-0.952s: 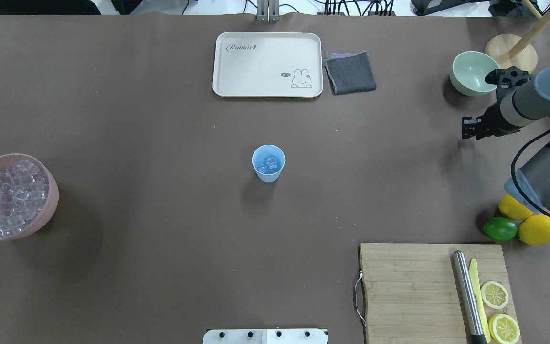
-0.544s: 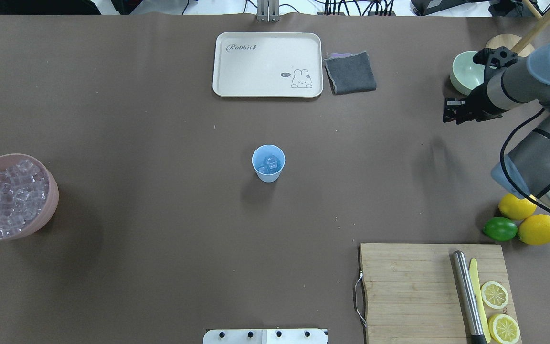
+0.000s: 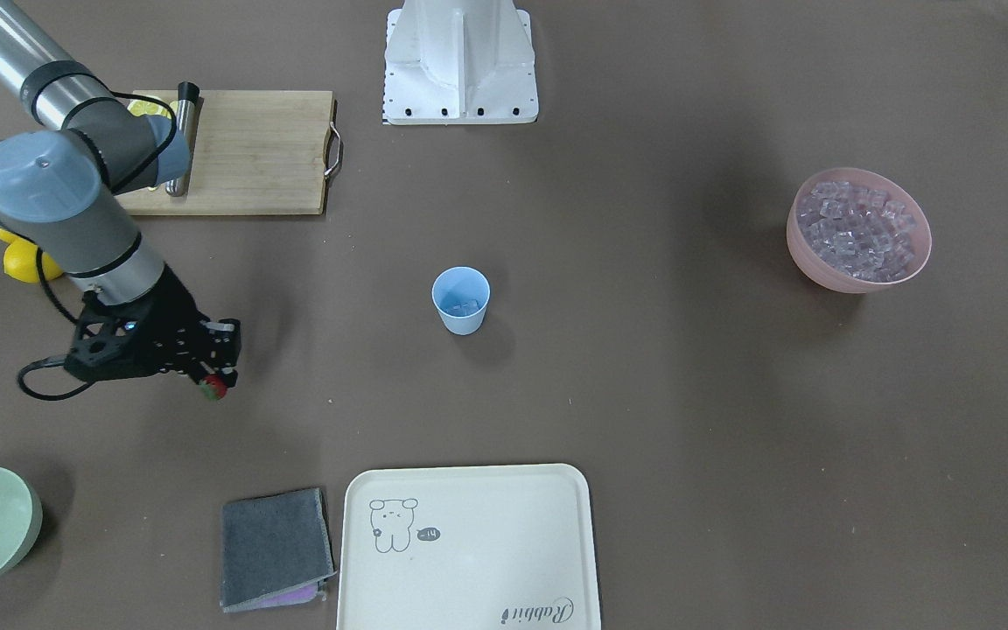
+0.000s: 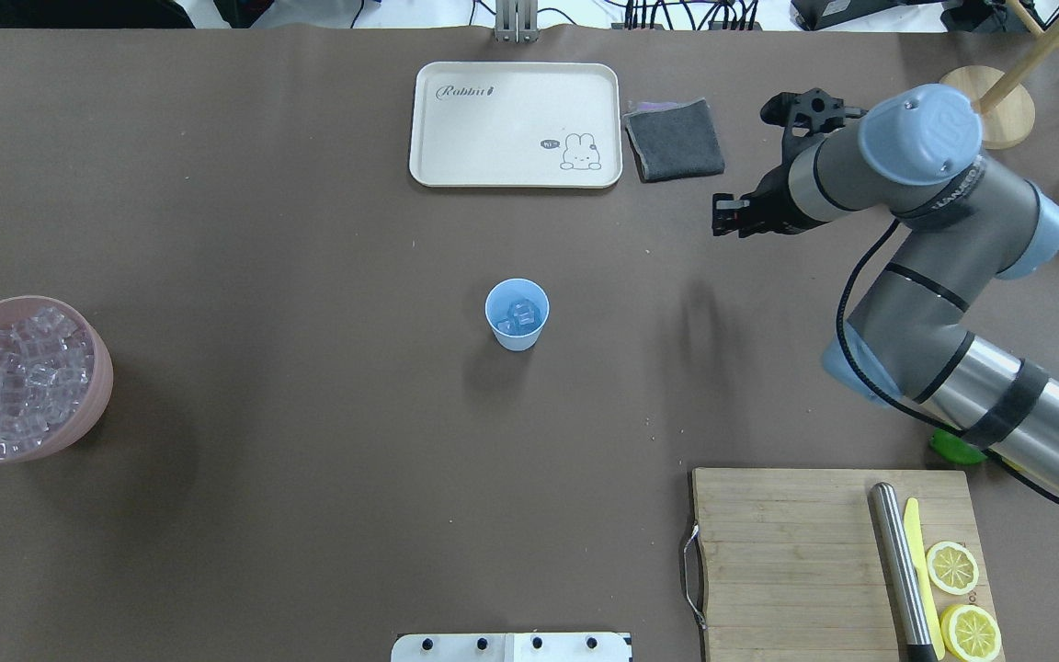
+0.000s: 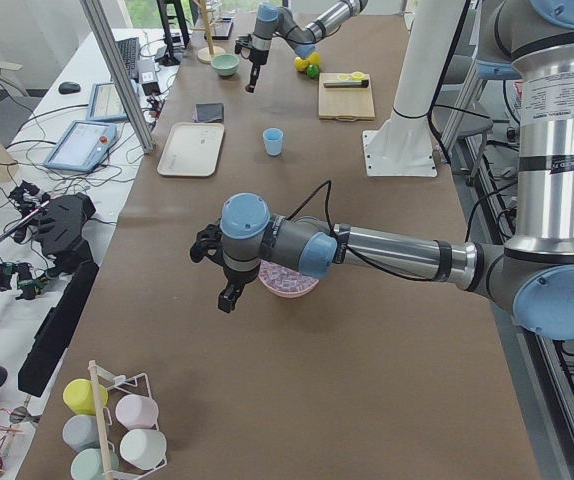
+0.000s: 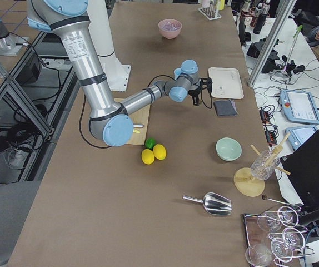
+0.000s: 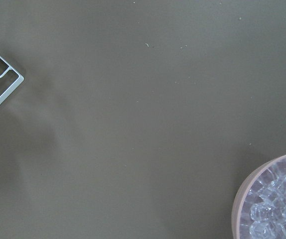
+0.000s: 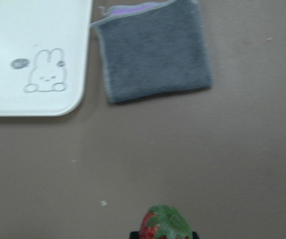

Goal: Put ice and strawberries in cup
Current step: 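Carry the strawberry with the right gripper over the blue cup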

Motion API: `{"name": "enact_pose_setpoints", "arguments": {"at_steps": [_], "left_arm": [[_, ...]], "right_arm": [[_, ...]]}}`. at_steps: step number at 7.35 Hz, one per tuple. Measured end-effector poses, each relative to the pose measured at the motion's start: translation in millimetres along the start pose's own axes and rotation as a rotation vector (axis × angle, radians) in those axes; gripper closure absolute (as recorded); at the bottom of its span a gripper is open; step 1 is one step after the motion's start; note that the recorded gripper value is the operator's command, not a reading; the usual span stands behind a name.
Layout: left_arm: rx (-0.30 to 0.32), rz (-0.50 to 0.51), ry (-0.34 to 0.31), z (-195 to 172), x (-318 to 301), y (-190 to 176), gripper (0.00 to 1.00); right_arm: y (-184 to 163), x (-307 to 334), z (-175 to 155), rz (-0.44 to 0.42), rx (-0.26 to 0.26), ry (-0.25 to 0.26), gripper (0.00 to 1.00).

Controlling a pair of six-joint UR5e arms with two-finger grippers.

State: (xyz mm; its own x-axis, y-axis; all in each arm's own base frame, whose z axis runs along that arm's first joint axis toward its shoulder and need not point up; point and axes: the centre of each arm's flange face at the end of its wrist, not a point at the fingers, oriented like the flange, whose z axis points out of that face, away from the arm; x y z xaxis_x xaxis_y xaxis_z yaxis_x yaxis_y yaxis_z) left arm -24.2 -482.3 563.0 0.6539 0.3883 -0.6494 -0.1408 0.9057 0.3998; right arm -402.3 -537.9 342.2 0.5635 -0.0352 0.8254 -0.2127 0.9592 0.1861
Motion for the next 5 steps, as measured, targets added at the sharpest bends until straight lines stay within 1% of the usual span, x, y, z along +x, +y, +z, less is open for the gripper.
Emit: {"name": "enact_pose_setpoints", "arguments": {"at_steps": [1, 2, 4, 5], "left_arm": [[0.006, 0.006, -0.001, -1, 1, -1, 0.01], [0.018, 0.017, -0.002, 0, 0, 0, 0.01], [0.039, 0.035, -0.004, 1, -1, 6, 0.01], [0.042, 0.038, -0.004, 1, -1, 8, 0.01]], "right_arm": [[11, -51, 1, 0.021, -0.007, -0.023, 1.00], [23, -104, 2, 0.046, -0.010, -0.026, 1.00], [49, -183, -1, 0.083, -0.021, -0.013, 1.00], [61, -208, -2, 0.087, -0.025, -0.003, 1.00]]}}
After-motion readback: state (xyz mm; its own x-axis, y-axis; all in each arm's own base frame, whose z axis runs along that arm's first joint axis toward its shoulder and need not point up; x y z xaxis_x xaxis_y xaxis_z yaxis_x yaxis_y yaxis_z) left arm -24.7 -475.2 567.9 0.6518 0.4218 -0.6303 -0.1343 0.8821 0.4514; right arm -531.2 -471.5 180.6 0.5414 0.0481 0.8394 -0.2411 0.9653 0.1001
